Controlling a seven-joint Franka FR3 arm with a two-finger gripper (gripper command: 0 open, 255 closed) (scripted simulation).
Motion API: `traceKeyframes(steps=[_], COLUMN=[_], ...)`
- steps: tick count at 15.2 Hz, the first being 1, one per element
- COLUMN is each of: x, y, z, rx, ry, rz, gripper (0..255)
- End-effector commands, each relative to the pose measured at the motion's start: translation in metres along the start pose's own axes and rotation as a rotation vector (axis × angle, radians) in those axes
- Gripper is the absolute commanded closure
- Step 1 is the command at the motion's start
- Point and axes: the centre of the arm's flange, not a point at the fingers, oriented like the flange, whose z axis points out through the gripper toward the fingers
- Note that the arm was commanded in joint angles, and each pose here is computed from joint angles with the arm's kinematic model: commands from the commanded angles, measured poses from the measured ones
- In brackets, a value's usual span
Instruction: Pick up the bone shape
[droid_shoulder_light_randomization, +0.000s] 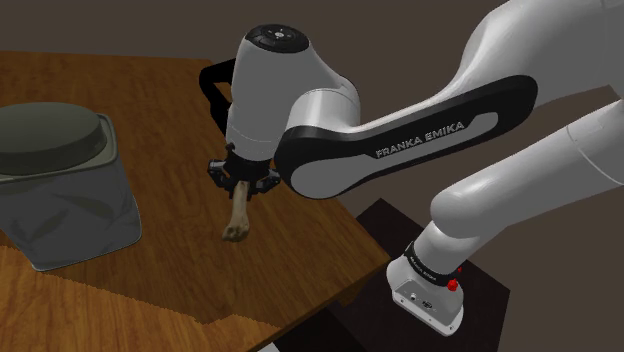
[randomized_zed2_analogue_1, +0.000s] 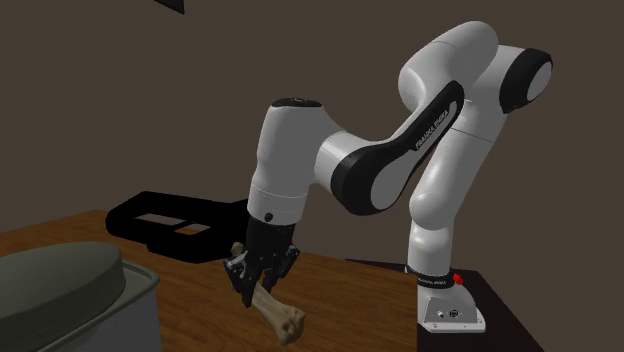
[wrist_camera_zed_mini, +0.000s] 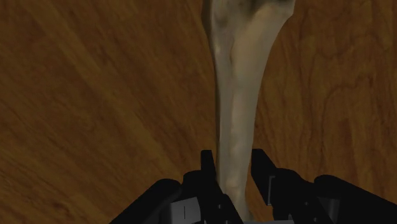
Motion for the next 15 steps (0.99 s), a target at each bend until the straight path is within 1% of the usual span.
traceKeyframes(steps=[1, 2, 15], x=[0.000, -0.001, 0.016], y=[0.000, 0.000, -0.007], z=[0.000, 0.000, -0.066], rx=[-0.001, -0.001, -0.001], ry=[0.000, 0.000, 0.000], rz=[0.000, 0.000, 0.000], gripper=[255, 255, 255])
